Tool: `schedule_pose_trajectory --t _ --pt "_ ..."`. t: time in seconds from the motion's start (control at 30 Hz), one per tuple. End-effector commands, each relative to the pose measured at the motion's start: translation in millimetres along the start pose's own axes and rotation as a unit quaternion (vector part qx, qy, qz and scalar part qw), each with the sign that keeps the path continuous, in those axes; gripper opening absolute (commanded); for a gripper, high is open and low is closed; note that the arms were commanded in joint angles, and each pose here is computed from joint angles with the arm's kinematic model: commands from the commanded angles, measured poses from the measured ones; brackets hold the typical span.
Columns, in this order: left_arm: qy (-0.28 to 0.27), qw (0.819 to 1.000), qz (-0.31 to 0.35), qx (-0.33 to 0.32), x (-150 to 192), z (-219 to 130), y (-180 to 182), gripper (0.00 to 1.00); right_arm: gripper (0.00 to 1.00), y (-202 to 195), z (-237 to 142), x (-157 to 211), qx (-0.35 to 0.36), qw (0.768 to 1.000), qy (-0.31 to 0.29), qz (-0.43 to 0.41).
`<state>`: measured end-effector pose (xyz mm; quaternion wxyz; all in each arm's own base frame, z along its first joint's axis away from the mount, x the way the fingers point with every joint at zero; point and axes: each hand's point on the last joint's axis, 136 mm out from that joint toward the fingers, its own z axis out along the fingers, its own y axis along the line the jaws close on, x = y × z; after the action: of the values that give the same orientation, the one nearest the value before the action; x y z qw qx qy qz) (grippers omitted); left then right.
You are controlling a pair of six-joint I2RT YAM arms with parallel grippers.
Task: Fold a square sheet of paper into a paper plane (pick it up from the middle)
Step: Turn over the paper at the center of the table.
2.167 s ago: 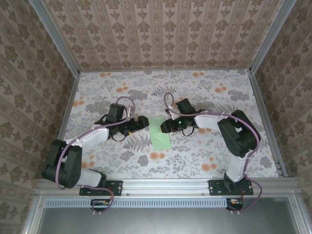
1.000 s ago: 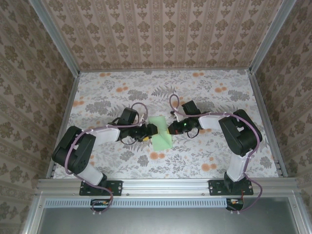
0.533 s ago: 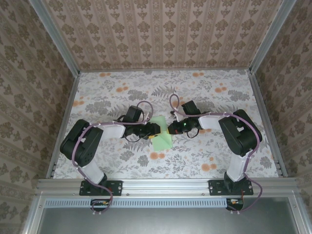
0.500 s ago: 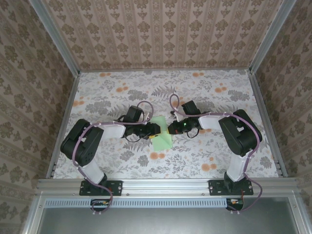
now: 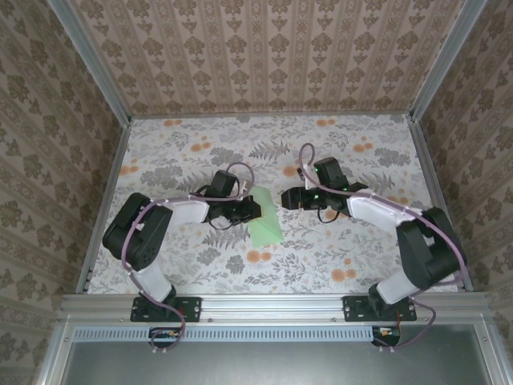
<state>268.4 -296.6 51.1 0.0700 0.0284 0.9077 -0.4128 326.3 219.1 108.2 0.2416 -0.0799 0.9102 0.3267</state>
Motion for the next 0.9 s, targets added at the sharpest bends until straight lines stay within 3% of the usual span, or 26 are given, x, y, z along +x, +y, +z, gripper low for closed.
schedule_pose_trajectory --t 0.0,0.17,0.3,0.43,0.57,0.7,0.87 --pt "-0.013 0.998 0.041 -0.055 -7.2 -24.8 -7.0 0.06 0.69 -19.9 -27.5 -4.2 0.075 0.996 -0.041 0.03" --pt "-0.004 0.98 0.067 -0.19 -3.1 -76.3 2.7 0.05 0.84 -25.6 -74.0 -18.4 0.123 0.984 -0.121 0.033" --pt "-0.009 0.954 0.097 -0.283 -4.5 -124.6 0.0 0.05 1.0 -34.5 -107.1 -19.7 0.163 0.972 -0.167 0.036" --pt "-0.02 0.912 0.131 -0.387 -8.8 -168.9 -1.2 0.05 1.0 -45.5 -126.1 -13.8 0.194 0.962 -0.182 0.054" --pt "-0.034 0.853 0.151 -0.499 -20.3 -200.1 2.1 0.05 1.0 -52.5 -133.4 -8.3 0.208 0.958 -0.183 0.07" --pt "-0.032 0.795 0.161 -0.584 -32.6 -200.2 8.5 0.05 1.0 -58.7 -136.3 -3.3 0.225 0.955 -0.174 0.081" --pt "-0.017 0.758 0.161 -0.632 -46.3 -163.9 24.6 0.06 1.0 -82.5 -142.1 1.7 0.275 0.939 -0.165 0.122"
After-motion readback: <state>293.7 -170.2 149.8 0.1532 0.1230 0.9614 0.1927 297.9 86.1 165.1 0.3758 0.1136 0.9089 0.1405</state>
